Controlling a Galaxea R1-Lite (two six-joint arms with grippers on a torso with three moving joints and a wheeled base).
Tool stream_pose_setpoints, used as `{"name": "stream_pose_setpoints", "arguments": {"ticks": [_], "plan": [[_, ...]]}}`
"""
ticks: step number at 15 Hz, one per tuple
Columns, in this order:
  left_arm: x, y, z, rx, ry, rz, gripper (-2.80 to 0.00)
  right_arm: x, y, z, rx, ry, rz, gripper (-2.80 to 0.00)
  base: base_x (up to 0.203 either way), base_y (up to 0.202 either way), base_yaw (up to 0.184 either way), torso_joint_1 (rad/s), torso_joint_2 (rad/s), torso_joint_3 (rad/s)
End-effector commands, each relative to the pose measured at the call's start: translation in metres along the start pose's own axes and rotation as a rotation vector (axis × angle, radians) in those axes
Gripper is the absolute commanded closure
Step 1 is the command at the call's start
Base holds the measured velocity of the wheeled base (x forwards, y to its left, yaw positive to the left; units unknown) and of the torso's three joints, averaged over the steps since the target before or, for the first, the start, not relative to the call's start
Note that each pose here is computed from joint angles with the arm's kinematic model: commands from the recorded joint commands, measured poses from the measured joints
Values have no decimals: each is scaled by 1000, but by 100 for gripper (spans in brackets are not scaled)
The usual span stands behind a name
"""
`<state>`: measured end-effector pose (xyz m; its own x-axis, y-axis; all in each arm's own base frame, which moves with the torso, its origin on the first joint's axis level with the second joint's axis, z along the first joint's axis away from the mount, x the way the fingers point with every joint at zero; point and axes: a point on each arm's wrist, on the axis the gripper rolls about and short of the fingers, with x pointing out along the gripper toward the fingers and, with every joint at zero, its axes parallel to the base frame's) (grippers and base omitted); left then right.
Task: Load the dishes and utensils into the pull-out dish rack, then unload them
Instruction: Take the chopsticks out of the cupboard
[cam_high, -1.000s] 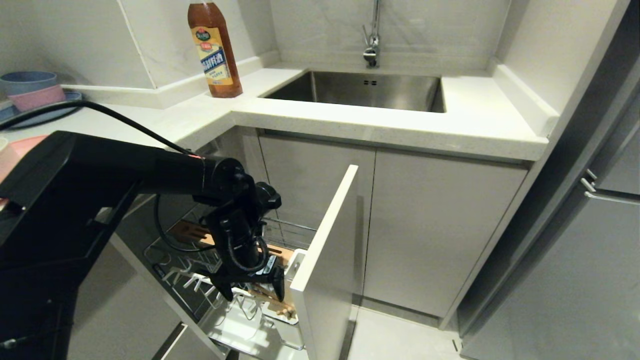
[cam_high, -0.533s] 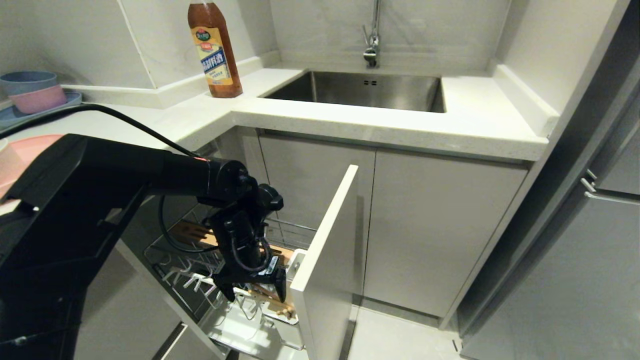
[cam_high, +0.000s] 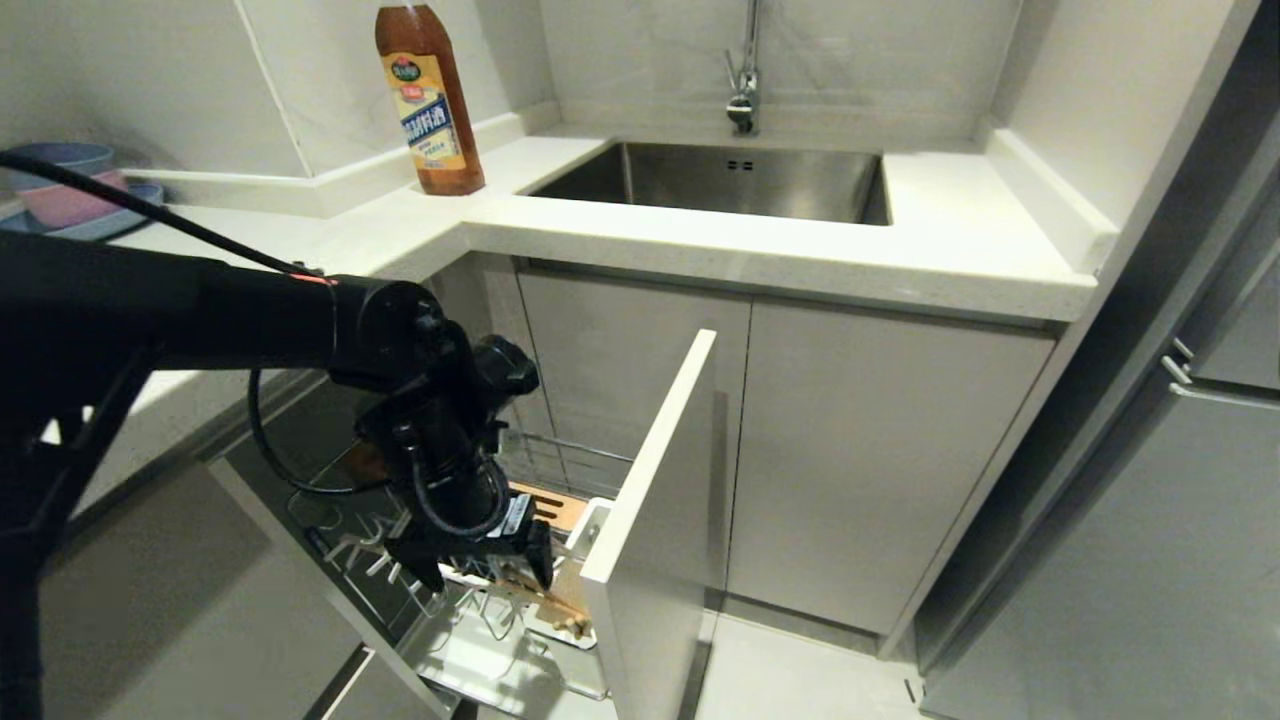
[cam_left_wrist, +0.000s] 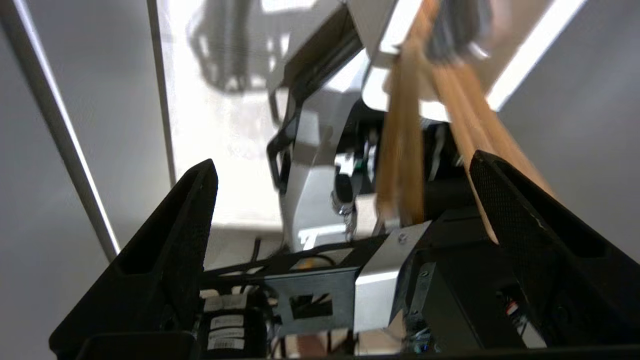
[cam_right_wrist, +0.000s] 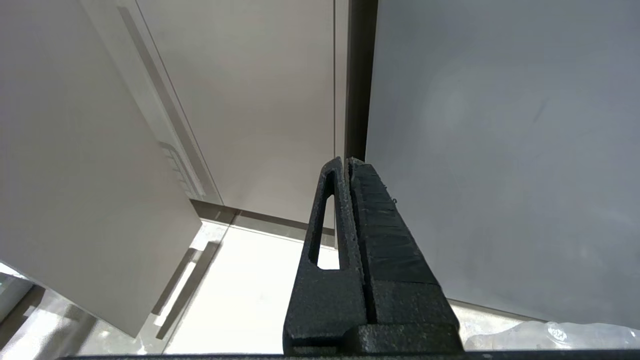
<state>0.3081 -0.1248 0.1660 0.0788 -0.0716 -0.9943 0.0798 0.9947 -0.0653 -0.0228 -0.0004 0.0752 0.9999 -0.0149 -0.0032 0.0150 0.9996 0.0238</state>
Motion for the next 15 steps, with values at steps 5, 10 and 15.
{"name": "stream_pose_setpoints", "arguments": {"ticks": [5,10,15], "plan": [[-65,17,-64,-49,-346,-82,-280,0,0,-1,0,2,0,0,0,0,0,0,0,0],[-37,25,-105,-99,-613,-102,-280,0,0,-1,0,2,0,0,0,0,0,0,0,0],[-8,17,-116,-143,-834,-184,-280,0,0,-1,0,2,0,0,0,0,0,0,0,0]]}}
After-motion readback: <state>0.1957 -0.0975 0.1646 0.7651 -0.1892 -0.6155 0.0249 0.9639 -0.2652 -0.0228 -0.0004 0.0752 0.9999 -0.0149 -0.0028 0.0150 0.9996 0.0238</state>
